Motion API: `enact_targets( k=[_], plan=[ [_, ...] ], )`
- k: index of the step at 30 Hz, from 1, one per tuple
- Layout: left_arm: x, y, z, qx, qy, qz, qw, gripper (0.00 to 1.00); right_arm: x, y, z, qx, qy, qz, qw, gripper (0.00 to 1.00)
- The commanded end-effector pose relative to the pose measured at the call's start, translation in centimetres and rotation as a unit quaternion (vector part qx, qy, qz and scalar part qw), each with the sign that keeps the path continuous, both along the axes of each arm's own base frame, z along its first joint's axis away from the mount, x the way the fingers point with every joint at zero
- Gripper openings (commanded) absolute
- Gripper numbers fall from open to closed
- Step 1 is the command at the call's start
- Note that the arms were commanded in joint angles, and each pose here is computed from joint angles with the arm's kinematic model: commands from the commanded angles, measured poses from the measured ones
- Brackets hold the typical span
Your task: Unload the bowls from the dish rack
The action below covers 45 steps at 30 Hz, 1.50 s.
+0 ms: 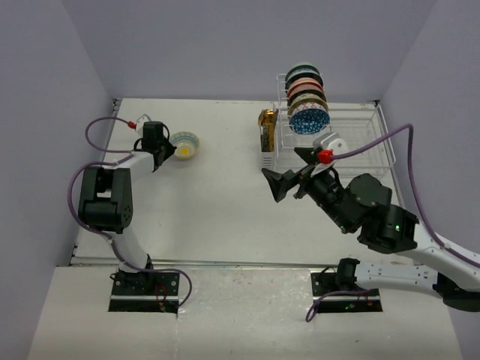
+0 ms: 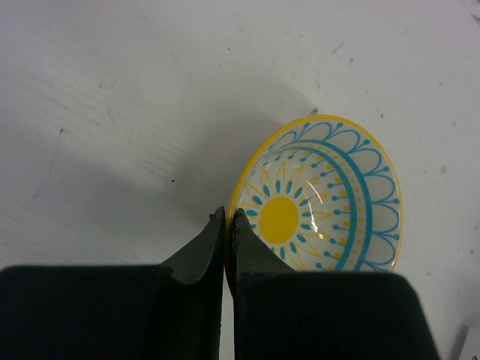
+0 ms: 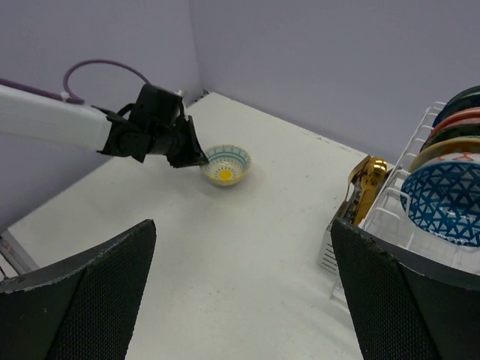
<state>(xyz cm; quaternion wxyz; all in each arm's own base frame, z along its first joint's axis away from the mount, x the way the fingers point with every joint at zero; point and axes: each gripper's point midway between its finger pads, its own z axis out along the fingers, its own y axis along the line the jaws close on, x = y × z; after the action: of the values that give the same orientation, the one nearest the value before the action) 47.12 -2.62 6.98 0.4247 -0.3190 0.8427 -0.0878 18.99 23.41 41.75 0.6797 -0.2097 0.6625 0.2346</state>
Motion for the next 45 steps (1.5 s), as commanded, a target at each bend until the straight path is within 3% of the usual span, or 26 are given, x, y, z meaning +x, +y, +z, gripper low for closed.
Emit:
enact_targets(
  k=[1,7,13,21,22,25,26,28,30,31,33,36,40,45],
  plan=[
    [4.1,1.6,5.0,-0.010,-0.089,0.041,0.995,0.00,-0.3,-1.3,-0.4,0.048,0.045,-0.009,0.998,0.99],
    [3.6,2.5,2.8,-0.016,-0.078,0.063,0.995,0.00,1.3,-2.8,-1.9,0.054,0.078,-0.031,0.995,0.99],
    [1.4,3.8,3.3,-0.007,-0.095,0.100,0.990,0.00,1.5,-2.7,-2.5,0.051,0.084,-0.029,0.995,0.99],
    [0.1,4.0,0.5,-0.010,-0.056,0.105,0.993,0.00,1.9,-3.9,-1.7,0.076,0.088,-0.050,0.992,0.99],
    [0.0,4.0,0.4,-0.010,-0.053,0.105,0.993,0.08,2.2,-4.3,-1.6,0.078,0.089,-0.061,0.991,0.99],
    [-0.4,3.7,1.2,-0.016,-0.052,0.100,0.994,0.72,3.2,-5.3,-1.6,0.093,0.096,-0.092,0.987,0.99],
    [-0.6,3.6,1.7,-0.017,-0.055,0.098,0.994,0.83,3.4,-5.3,-1.7,0.105,0.106,-0.093,0.984,0.99],
    [-1.1,3.1,4.2,-0.029,-0.076,0.088,0.993,1.00,4.1,-5.7,-1.4,0.125,0.117,-0.088,0.981,0.99],
    [-2.3,3.1,5.9,-0.024,-0.078,0.087,0.993,1.00,4.8,-5.8,-1.1,0.155,0.135,-0.091,0.974,0.99],
    [-2.9,3.1,8.8,-0.025,-0.106,0.085,0.990,1.00,5.7,-6.6,-0.9,0.171,0.139,-0.108,0.969,0.99],
    [-5.2,3.4,10.0,-0.014,-0.092,0.082,0.992,1.00,6.6,-6.9,-0.4,0.227,0.156,-0.116,0.954,0.99],
    [-9.9,3.6,15.7,0.019,-0.155,0.067,0.985,1.00,8.9,-8.7,0.0,0.325,0.171,-0.134,0.920,0.99],
    [-15.3,3.2,17.1,0.056,-0.180,0.031,0.982,1.00,11.6,-9.0,-0.6,0.457,0.213,-0.134,0.853,0.98],
    [-20.8,2.1,20.6,0.111,-0.198,-0.051,0.973,1.00,14.8,-9.8,-1.7,0.538,0.215,-0.169,0.797,0.94]
  ],
)
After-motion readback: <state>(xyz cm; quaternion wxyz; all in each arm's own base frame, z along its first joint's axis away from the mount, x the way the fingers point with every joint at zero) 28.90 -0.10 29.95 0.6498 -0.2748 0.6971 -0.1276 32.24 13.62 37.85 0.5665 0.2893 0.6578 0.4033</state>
